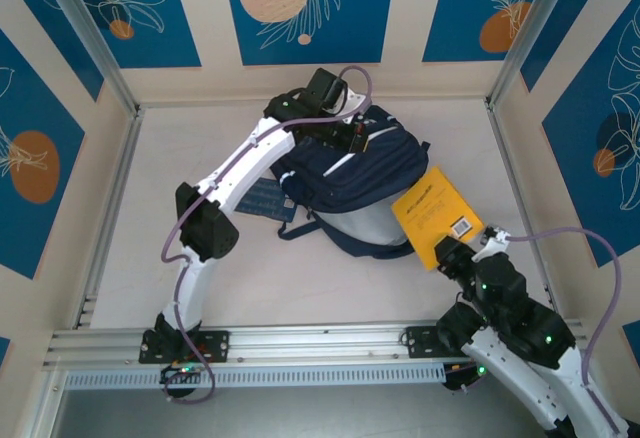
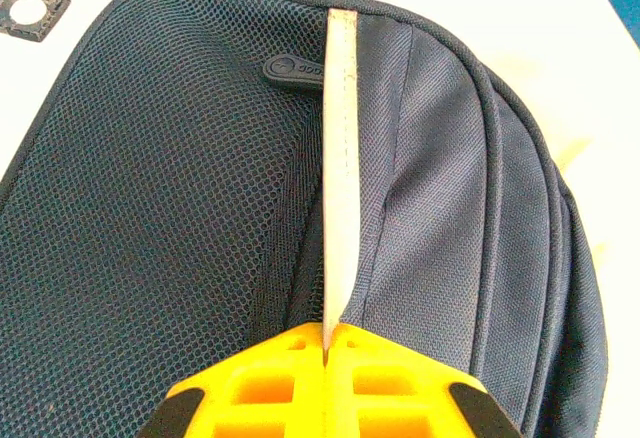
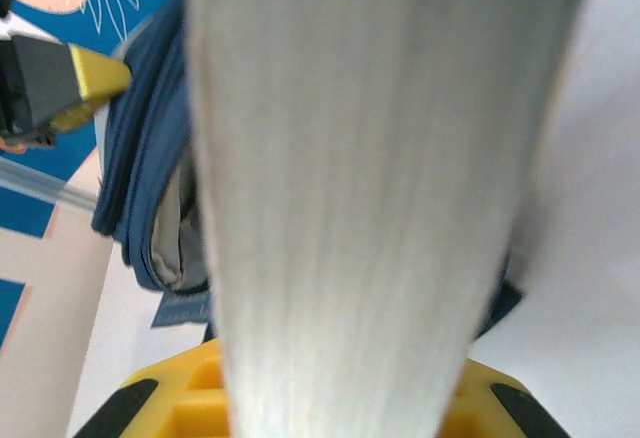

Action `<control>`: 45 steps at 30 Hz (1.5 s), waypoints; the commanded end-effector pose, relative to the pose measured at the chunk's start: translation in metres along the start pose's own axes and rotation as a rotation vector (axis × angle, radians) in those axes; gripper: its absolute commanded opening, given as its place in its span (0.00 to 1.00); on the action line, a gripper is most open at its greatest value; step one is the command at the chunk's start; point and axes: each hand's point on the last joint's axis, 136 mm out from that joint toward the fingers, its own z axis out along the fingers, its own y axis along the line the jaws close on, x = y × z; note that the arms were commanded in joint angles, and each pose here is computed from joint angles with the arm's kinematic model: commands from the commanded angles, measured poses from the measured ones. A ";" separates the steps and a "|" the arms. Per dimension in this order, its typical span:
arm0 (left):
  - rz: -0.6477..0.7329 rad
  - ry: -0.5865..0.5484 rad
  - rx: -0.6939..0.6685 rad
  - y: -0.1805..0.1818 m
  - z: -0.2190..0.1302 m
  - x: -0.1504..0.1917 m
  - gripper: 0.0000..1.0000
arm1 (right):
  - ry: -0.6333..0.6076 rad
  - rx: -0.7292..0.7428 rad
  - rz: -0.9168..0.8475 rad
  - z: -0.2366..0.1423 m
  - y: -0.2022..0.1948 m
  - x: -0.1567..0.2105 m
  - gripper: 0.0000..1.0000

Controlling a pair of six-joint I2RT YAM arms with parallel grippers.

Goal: Pack the student bag
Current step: Place the book in the student bag.

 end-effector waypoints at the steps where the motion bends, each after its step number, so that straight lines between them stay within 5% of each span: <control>1: 0.029 -0.181 0.101 -0.032 -0.059 -0.047 0.00 | 0.014 -0.172 0.201 0.001 0.037 -0.003 0.05; 13: 0.021 -0.191 0.143 -0.037 -0.069 -0.050 0.00 | 0.151 -0.358 0.443 0.057 0.078 0.026 0.03; 45: -0.033 -0.140 0.309 -0.058 -0.054 -0.046 0.00 | 0.132 -0.411 0.343 0.195 0.123 0.009 0.00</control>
